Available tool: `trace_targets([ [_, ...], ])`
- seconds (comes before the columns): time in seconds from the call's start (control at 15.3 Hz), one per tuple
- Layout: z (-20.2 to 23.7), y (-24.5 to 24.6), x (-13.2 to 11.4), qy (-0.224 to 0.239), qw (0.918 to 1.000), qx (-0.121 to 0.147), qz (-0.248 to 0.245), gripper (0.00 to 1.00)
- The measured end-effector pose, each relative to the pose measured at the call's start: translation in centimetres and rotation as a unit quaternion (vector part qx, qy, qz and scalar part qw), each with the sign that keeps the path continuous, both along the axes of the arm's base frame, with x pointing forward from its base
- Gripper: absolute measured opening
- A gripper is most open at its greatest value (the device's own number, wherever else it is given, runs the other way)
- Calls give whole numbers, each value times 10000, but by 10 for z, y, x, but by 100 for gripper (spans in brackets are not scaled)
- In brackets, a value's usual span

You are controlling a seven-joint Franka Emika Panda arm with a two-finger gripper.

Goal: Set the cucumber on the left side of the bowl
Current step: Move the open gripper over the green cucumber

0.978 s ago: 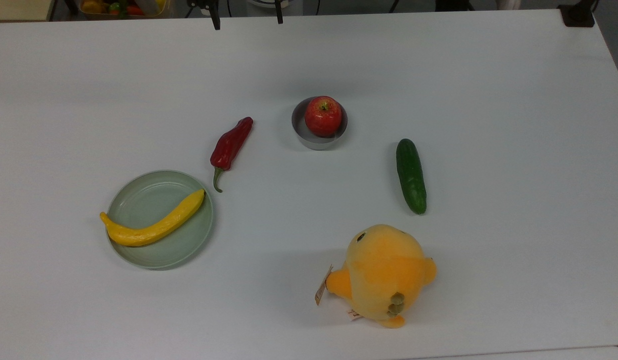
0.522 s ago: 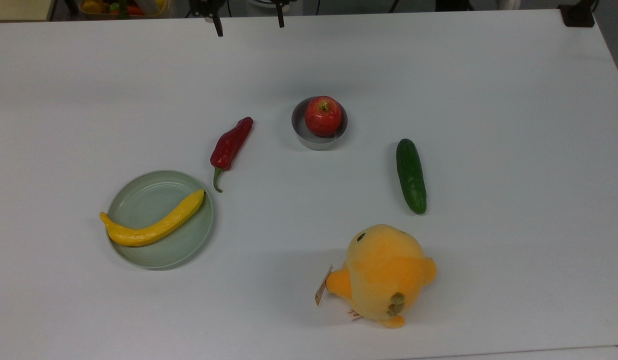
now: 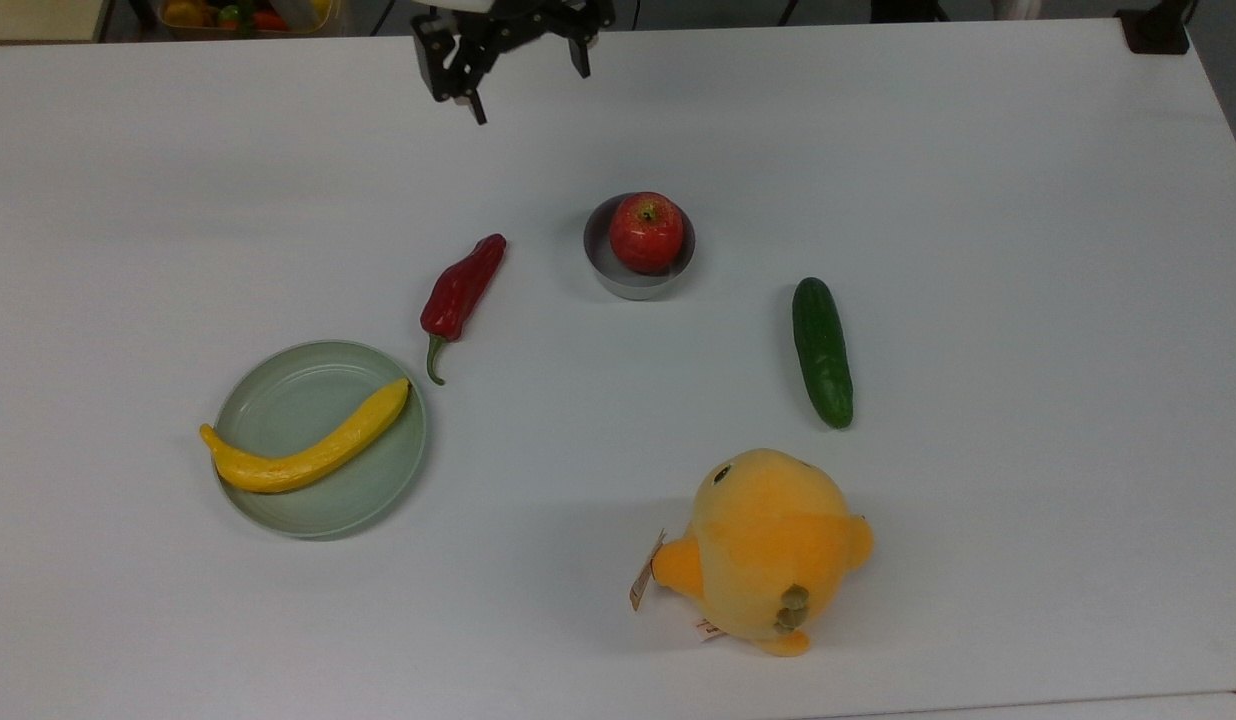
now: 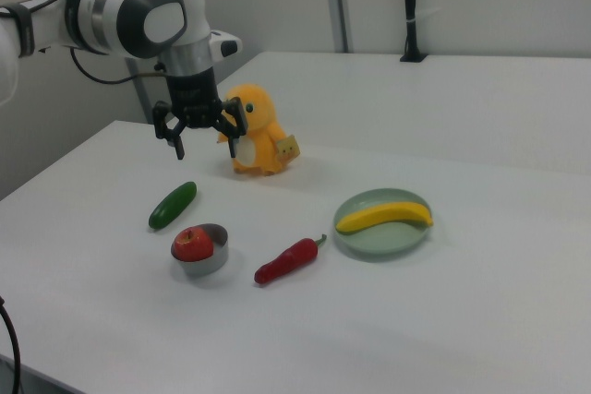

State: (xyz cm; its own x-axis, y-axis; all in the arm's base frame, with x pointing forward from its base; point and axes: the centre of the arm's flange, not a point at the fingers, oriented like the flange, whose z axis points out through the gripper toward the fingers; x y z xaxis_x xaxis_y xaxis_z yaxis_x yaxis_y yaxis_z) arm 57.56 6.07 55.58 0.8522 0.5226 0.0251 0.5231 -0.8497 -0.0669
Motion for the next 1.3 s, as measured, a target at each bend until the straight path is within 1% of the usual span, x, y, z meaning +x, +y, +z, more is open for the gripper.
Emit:
trace_targets([
  [0.2,-9,20,-1,95,9999,-3,71,100],
  [0.46,-27,59,-1,254,9995,-15,-165,100],
  [0.65,-48,104,8,91,9980,34,-617,100],
  [0.91,-76,161,18,-153,9917,201,-1260,100],
  [1.11,-97,197,24,-289,9884,377,-1443,100],
  [1.17,-105,206,25,-330,9877,399,-1473,100],
  [1.3,-127,223,27,-369,9875,341,-1497,100],
])
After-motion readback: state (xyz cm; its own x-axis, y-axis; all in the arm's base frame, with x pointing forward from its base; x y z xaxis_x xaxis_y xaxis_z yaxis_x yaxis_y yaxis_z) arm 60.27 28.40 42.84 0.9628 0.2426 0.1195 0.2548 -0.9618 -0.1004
